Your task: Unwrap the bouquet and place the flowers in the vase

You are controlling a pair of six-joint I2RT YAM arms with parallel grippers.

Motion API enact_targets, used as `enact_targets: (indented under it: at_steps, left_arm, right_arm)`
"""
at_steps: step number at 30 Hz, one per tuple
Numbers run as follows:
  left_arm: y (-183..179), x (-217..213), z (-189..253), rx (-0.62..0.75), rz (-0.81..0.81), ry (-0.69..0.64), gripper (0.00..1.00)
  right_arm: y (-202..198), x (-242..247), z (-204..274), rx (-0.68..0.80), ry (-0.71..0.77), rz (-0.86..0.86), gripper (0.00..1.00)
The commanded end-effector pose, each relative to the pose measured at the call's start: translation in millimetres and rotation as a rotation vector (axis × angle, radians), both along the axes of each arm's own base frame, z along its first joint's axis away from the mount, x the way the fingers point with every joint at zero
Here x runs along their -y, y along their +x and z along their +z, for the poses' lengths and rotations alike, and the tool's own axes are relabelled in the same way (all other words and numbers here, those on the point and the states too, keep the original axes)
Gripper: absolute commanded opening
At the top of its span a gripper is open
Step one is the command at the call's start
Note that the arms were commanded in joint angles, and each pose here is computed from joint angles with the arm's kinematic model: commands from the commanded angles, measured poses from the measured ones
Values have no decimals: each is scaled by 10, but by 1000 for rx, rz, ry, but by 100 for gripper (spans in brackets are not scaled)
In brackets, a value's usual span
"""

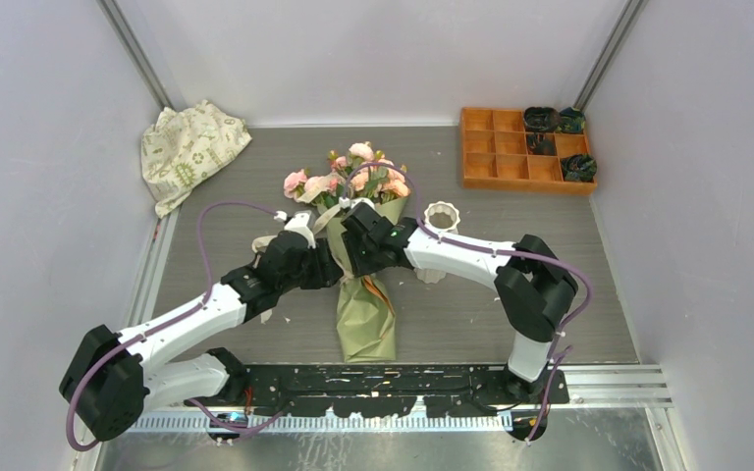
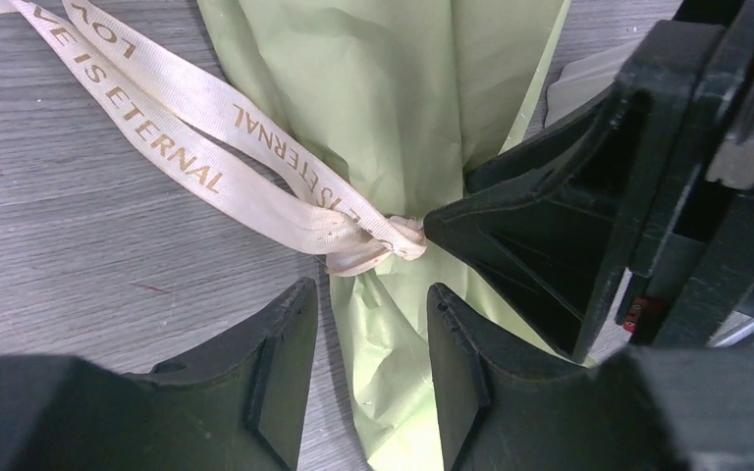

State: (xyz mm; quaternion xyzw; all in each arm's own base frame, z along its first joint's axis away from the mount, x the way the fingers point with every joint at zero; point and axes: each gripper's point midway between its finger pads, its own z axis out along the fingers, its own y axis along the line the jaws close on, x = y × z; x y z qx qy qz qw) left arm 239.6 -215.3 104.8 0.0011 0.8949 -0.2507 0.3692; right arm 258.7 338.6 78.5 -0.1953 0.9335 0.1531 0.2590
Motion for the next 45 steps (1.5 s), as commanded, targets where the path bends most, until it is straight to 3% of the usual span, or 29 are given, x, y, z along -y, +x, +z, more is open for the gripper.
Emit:
enact_targets:
  at_steps: [1, 4, 17, 23, 26, 32, 39, 45]
  left_arm:
    - [60, 8, 89, 45, 13, -15, 46]
    - [55, -19, 86, 49, 20, -8, 46]
    - [89, -39, 194, 56, 29, 11, 46]
    - [74, -75, 335, 65, 51, -3, 46]
    - [25, -124, 385, 66, 72, -20, 46]
    - [-64, -177, 436, 80, 70, -39, 47]
    - [78, -8, 441, 69, 35, -15, 47]
    - [366, 105, 320, 69, 25, 95, 47]
  right_arm:
    - [75, -68, 65, 30, 1, 7, 38]
    - [54, -52, 19, 19, -10, 7, 34]
    - [-50, 31, 243, 13, 7, 19, 42]
    - [9, 8, 246, 28, -19, 38, 25]
    - [39, -16, 280, 39, -17, 50, 22]
    - [110, -38, 463, 75, -3, 62, 1]
    - [273, -78, 1059, 161, 49, 45, 1]
    - [422, -62, 1328, 189, 56, 30, 1]
